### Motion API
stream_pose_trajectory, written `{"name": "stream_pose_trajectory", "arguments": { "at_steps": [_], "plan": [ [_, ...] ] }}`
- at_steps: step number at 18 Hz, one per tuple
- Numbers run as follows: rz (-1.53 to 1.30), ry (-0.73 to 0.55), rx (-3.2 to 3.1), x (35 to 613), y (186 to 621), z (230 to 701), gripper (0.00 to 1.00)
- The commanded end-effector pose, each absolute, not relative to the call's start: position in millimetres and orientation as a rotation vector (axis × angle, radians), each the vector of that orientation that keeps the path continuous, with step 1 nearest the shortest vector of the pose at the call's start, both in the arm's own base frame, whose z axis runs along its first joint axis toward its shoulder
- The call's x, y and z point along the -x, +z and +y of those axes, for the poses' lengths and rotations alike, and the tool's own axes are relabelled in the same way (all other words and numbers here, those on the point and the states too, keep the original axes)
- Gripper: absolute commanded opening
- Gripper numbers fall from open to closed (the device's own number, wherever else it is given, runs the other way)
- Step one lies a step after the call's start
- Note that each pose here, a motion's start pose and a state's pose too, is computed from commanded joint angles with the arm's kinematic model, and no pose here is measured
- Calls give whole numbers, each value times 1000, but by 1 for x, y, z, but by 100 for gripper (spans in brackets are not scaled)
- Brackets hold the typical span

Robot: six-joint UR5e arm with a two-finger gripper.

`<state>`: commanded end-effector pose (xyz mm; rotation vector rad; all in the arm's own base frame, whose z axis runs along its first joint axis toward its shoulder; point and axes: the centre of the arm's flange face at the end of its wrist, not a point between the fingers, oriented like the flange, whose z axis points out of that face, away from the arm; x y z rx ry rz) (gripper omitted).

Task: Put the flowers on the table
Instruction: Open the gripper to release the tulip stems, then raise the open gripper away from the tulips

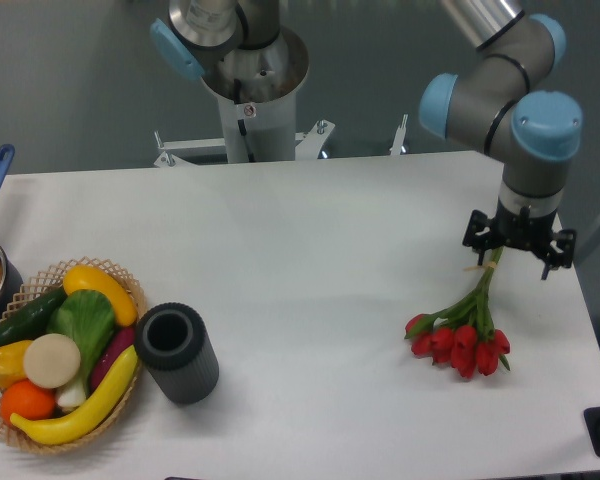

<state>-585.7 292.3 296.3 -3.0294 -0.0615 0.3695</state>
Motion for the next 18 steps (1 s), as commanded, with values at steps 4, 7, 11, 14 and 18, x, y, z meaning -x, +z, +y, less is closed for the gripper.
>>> {"name": "stream_pose_trajectory", "arguments": {
  "at_steps": [4, 7, 11, 14, 18],
  "plan": [
    [168, 368, 3052, 591, 292, 274, 100],
    [185, 374, 3051, 591, 292, 274, 100],
    [180, 378, 3051, 592, 292, 273, 100],
    [177, 376, 3052, 592, 291, 273, 100],
    [175, 376, 3053, 592, 291, 272, 100]
  ]
}}
